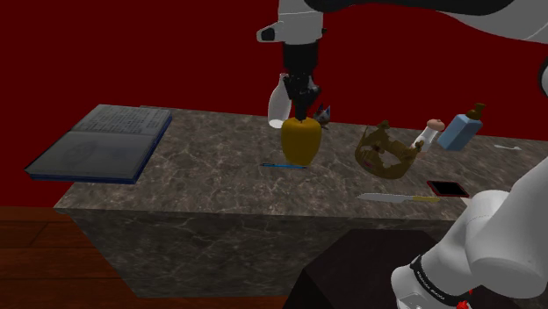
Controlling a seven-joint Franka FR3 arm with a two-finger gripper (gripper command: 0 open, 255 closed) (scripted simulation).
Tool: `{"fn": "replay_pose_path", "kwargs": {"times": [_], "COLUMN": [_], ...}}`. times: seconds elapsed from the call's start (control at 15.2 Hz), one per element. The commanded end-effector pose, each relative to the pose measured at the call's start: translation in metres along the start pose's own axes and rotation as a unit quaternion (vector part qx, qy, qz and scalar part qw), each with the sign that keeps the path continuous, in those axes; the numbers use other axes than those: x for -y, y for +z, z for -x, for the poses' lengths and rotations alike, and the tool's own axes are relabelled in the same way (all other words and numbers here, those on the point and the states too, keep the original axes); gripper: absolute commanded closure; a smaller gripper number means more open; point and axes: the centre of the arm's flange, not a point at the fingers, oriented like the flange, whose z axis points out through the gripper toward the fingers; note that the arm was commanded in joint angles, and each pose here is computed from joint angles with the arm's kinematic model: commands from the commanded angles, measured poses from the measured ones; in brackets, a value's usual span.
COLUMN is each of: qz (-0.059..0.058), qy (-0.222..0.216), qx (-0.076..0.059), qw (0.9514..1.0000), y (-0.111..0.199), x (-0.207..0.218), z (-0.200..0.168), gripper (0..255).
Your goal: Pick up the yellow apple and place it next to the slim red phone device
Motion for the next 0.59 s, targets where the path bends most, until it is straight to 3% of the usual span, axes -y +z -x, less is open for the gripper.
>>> {"fn": "replay_pose_path", "kwargs": {"times": [0.0, 0.53], "qz": [0.000, 0.000], "qy": [0.000, 0.000], "qx": [0.000, 0.000], "qw": [1.0000, 1.0000], "y": [0.001, 0.018], "x": [0.002, 0.013], "z": [0.021, 0.124], "gripper": [255, 255]}}
